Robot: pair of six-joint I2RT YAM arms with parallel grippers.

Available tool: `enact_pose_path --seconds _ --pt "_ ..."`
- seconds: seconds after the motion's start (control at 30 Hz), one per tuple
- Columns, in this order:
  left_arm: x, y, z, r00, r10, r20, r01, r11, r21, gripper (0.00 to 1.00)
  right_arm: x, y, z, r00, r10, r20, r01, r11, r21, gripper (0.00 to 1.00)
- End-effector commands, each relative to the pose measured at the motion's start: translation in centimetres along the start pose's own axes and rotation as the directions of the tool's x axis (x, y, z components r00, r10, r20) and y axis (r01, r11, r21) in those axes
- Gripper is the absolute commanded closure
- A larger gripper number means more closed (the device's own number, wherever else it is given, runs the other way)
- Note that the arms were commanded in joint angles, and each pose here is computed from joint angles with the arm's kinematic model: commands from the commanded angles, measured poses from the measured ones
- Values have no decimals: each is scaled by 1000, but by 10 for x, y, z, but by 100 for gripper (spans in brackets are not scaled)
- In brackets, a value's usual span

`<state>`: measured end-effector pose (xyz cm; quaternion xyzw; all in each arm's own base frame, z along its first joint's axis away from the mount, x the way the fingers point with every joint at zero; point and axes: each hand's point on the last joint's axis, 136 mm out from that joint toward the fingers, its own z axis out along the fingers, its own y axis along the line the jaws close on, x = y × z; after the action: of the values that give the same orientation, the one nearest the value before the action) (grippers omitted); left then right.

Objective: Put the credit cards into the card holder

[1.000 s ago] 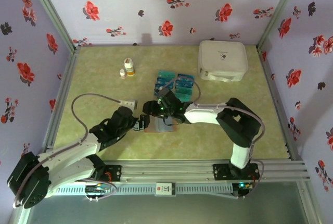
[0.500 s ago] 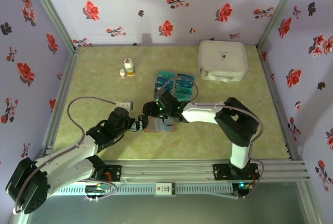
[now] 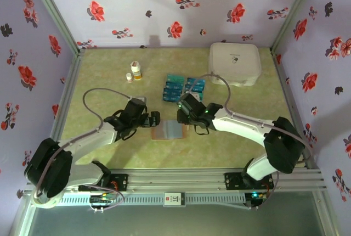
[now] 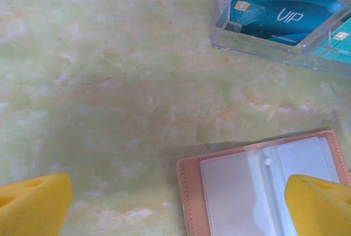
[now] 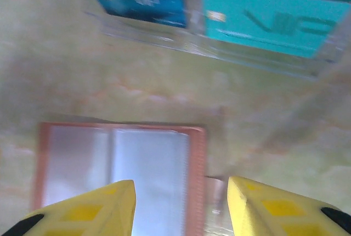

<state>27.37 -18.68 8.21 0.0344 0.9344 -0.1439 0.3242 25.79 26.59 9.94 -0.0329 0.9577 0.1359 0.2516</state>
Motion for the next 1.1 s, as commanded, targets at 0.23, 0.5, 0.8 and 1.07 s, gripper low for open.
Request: enact_pose_path --seconds 0.23,0.5,0.8,1.07 --pt "18 -10 8 987 112 -112 -111 994 14 0 20 -29 25 995 -24 -94 29 998 54 56" --pt "36 -7 13 977 134 -166 -136 991 3 0 24 -33 37 994 -11 -111 17 999 48 67" --pt "52 -3 29 963 160 -217 -168 986 -21 0 28 -56 39 994 55 -94 -48 996 80 88" --pt "51 -2 40 962 176 -211 -188 981 -39 0 38 -76 34 991 105 -78 -96 989 110 92"
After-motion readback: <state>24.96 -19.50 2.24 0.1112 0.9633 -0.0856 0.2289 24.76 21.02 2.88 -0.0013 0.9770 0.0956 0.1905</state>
